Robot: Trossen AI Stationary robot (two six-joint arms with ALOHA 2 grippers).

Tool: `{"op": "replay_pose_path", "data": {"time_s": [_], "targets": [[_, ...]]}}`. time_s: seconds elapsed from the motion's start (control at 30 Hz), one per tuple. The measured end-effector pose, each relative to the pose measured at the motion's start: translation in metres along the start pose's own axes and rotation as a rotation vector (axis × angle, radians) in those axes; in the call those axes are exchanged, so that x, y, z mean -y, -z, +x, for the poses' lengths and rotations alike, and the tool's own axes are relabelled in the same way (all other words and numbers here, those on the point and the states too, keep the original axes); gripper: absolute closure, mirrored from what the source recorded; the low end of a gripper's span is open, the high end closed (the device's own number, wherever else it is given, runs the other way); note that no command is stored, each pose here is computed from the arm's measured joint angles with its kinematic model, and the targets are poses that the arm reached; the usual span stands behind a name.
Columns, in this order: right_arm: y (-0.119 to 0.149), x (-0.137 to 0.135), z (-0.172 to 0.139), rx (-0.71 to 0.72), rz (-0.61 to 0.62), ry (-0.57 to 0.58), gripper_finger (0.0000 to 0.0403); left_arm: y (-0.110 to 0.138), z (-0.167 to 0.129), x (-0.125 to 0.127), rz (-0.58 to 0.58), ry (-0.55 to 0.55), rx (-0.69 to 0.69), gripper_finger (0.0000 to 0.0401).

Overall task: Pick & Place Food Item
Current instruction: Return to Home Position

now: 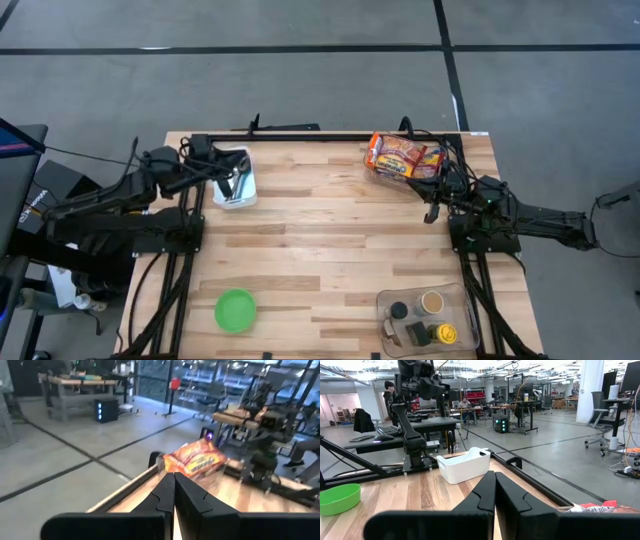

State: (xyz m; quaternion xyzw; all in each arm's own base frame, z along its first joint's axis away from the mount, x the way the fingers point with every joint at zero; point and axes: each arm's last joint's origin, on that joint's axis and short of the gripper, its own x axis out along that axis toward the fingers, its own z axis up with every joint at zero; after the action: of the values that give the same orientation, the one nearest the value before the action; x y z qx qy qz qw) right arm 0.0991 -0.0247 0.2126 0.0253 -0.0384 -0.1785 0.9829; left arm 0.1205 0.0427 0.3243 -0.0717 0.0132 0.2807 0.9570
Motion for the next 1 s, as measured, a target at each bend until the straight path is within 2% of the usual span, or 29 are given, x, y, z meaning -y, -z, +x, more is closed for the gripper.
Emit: {"op": "replay_pose_path", "data": {"time_s": [0.17,0.27,0.57,1.0], "targets": [[0.0,0.0,0.0,0.0,0.0,0.0,0.0403,0.001,-0.011,-0.003,-0.008,0.023,-0.011,0.0399],[0.0,0.0,0.0,0.0,0.0,0.0,0.0403,-0.003,-0.024,-0.005,-0.023,0.068,0.035,0.0399],[0.0,0.0,0.0,0.0,0.0,0.0,0.0403,-0.009,-0.064,-0.016,-0.057,0.088,0.162,0.0399],[0.0,0.0,0.0,0.0,0.0,0.0,0.0403,-0.007,-0.1,-0.027,-0.09,0.105,0.271,0.0399]]}}
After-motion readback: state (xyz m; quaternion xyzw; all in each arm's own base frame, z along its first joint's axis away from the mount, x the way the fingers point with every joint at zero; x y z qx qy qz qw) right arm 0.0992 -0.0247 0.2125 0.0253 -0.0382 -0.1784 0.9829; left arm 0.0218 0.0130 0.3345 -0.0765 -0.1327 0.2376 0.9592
